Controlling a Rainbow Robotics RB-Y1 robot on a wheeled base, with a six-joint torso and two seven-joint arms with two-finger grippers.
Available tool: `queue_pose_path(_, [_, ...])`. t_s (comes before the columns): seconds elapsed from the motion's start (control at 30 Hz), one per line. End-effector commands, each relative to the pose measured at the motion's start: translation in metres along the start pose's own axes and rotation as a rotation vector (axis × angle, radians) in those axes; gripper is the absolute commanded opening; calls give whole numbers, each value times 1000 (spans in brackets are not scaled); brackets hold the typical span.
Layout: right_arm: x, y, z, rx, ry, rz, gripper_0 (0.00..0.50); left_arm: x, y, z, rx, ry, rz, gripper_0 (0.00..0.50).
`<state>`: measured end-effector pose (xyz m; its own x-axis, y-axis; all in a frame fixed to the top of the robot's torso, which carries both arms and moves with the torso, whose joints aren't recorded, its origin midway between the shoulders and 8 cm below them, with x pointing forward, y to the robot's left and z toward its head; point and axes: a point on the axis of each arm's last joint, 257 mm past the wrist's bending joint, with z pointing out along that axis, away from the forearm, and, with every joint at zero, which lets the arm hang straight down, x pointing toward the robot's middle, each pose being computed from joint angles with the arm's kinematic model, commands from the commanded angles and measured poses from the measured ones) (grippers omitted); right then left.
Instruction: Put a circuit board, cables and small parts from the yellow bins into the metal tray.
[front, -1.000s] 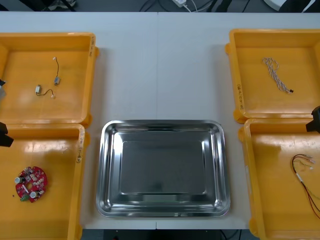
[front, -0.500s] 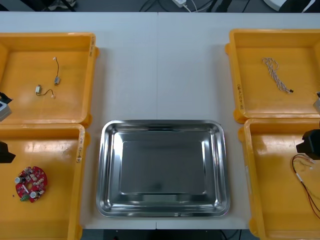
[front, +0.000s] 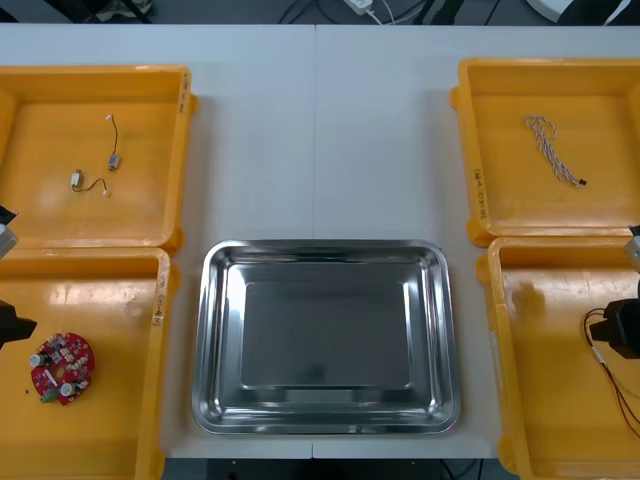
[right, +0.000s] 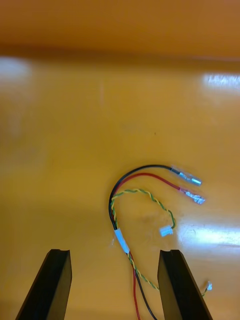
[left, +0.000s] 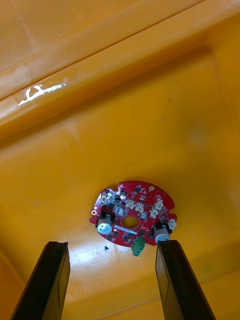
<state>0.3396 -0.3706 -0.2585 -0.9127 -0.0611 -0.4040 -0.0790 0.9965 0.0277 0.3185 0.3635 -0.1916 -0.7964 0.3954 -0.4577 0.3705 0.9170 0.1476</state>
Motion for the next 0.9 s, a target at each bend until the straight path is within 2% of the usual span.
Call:
queue_pose_path(0.03, [11,3,2,-3,2,-36,500,10,9,-9,-37,-4,237,500])
queue_pose_path(0.2, [13,5,15,25,-13,-71,500,18,8,-5,-31,-24,278,500])
queue_pose_path(0.33, [16,9,20,22,-10,-90,500,23,6,-3,-27,-27,297,500])
queue_pose_path(0.5, [22,13,24,17,5,-125,500,36,-3,-3,-16,-8,340,500])
queue_pose_path(0.67, [24,9,27,44,7,-160,500,48,-8,-3,-10,13,380,500])
queue_pose_path(0.9, [25,12,32,44,4,-206,500,58,-12,2,-11,12,421,500])
